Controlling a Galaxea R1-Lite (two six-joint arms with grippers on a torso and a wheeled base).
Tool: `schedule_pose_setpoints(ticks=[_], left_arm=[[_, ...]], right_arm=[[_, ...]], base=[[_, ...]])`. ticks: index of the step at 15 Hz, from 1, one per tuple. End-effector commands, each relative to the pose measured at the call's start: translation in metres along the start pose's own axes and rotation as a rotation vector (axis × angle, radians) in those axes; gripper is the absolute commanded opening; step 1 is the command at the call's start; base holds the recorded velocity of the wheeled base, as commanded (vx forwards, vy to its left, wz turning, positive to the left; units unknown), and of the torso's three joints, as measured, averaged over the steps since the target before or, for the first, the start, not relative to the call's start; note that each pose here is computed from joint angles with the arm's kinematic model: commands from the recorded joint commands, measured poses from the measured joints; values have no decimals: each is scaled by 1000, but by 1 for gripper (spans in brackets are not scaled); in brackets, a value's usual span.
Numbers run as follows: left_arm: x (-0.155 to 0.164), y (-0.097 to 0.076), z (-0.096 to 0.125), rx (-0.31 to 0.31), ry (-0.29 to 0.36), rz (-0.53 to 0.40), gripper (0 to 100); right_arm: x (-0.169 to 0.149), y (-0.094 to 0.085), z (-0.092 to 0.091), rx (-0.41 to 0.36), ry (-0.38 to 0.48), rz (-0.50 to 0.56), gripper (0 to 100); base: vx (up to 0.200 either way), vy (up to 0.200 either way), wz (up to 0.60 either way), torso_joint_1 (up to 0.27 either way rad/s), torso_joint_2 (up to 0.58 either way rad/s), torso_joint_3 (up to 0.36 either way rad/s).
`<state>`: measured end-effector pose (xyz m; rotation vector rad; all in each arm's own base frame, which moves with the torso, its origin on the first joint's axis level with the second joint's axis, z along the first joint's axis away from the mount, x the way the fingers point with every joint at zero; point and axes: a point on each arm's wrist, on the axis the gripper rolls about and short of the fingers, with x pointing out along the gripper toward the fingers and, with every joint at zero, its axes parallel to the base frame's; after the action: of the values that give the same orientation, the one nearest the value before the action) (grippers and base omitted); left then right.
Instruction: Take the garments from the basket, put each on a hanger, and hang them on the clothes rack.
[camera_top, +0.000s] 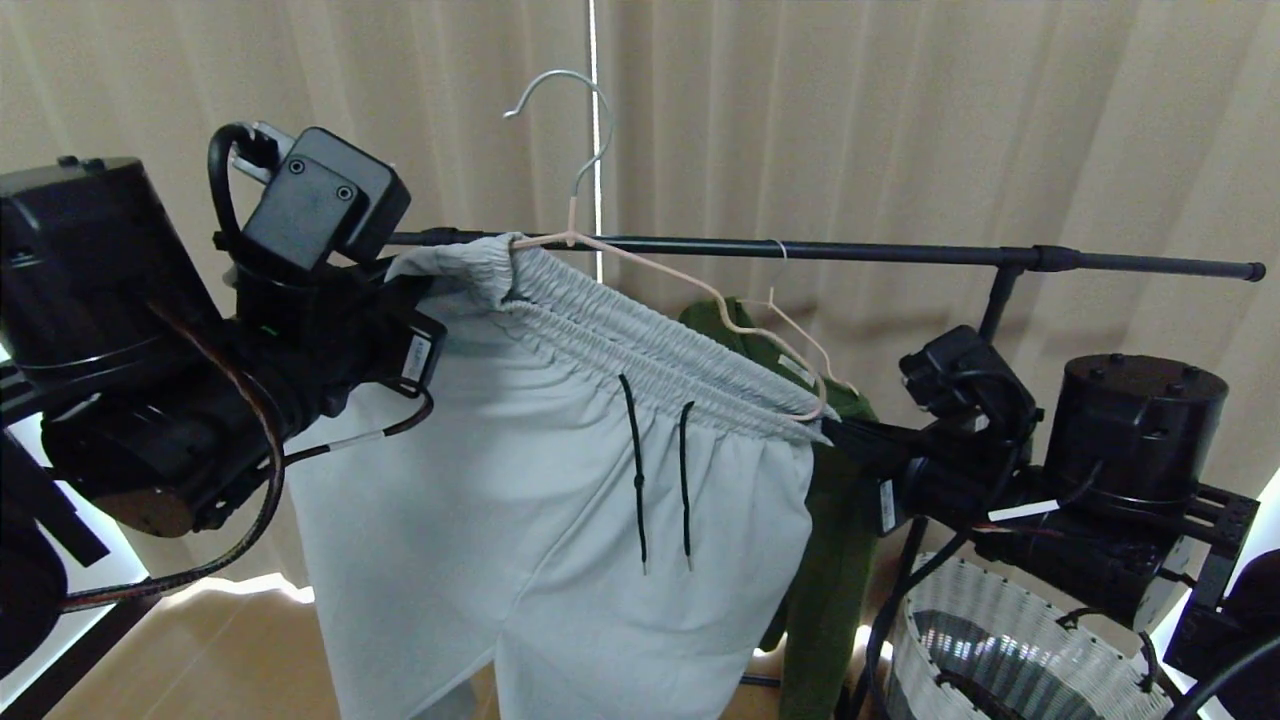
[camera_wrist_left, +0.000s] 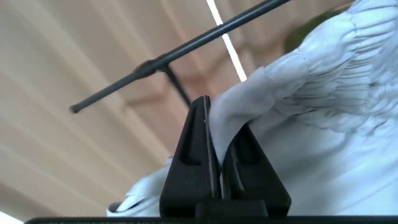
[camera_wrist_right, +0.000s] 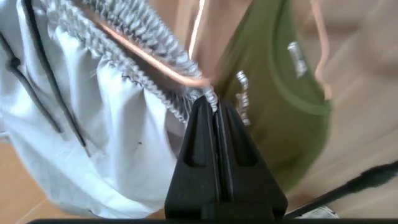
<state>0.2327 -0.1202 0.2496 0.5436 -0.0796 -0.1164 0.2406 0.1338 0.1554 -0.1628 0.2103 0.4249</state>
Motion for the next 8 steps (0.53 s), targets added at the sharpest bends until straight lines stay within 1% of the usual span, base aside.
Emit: schedule_pose_setpoints(ticks=[1, 3, 5, 6, 8], left_arm=[[-1, -3, -12, 43, 32, -2, 0], [-3, -6, -23, 77, 63, -12, 0], [-4, -8, -29, 89, 80, -22, 0], [-4, -7, -31, 98, 90, -20, 0], [0, -5, -40, 138, 123, -13, 0]], right_arm=[[-2, -4, 5, 4, -18, -14, 0], [-2, -4, 6, 5, -23, -15, 0], [-3, -4, 10, 4, -37, -13, 0], [-4, -4, 12, 0, -43, -11, 0], [-6, -4, 17, -1, -59, -5, 0]], base=[[0, 0, 0, 0, 0, 0], [0, 0, 0, 0, 0, 0], [0, 0, 0, 0, 0, 0], [0, 0, 0, 0, 0, 0], [0, 0, 0, 0, 0, 0]])
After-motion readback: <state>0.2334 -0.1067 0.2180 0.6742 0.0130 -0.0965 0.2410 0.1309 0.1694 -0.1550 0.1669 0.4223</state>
